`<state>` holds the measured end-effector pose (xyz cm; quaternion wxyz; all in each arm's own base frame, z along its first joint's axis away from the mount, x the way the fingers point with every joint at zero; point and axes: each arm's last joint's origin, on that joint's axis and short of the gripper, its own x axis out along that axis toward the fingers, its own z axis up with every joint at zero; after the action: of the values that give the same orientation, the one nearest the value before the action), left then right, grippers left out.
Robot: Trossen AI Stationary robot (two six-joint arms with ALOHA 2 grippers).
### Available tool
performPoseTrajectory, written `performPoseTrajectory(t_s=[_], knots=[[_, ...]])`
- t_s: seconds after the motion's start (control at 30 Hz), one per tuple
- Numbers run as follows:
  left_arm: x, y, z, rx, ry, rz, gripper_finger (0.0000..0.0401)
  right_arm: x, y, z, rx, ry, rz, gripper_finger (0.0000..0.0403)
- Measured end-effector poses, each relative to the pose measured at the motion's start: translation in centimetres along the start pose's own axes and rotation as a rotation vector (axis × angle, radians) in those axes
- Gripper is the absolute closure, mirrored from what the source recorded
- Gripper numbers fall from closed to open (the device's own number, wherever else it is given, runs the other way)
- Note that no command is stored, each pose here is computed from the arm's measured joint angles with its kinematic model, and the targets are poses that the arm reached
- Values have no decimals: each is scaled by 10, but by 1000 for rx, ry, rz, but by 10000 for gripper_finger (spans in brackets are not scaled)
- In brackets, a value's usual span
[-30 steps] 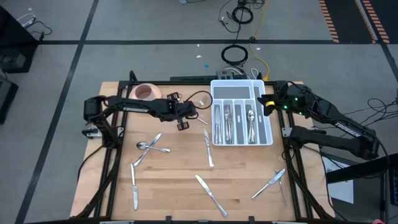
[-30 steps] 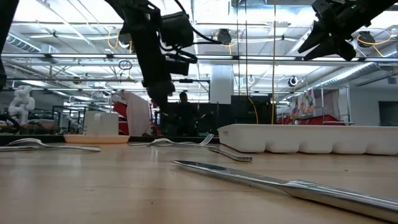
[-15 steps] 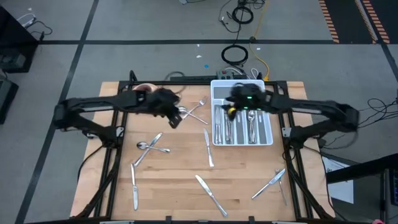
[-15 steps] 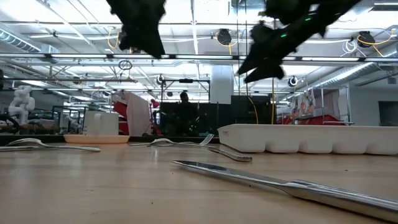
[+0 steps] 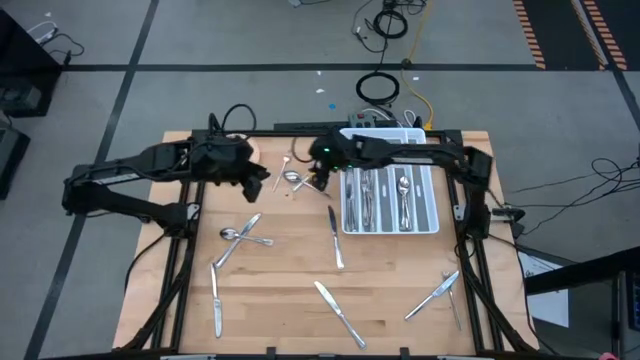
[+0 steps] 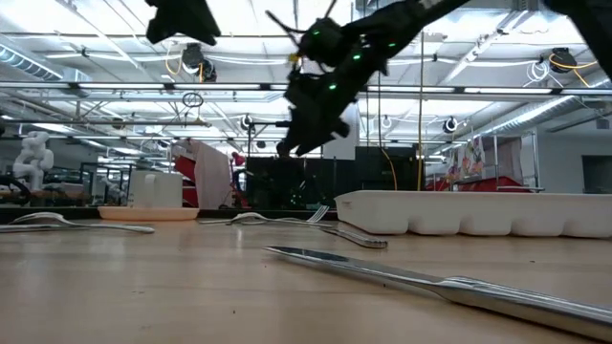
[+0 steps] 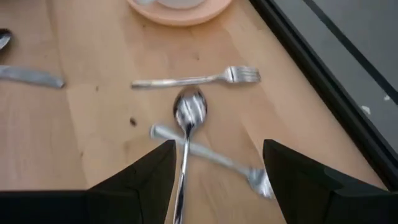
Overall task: Sort silverware
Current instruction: Put the silver spoon into the white silverware tray
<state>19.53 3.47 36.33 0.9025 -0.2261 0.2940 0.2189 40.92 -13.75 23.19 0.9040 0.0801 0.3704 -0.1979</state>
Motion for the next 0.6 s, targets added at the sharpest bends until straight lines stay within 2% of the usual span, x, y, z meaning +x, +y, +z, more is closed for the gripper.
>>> performPoseTrajectory(t_s=[0.2, 0.37, 0.47, 0.6], knots=[[-13, 9, -12, 42, 87, 45, 304, 41, 9, 21, -10, 60, 2, 170], [-20, 14, -21, 86, 158, 78, 304, 70, 27, 29, -57, 116, 14, 170], [-23, 16, -23, 114, 169, 81, 304, 86, 34, 28, -78, 164, -22, 170], [-25, 17, -24, 139, 178, 83, 304, 104, 35, 18, -11, 264, -79, 170]])
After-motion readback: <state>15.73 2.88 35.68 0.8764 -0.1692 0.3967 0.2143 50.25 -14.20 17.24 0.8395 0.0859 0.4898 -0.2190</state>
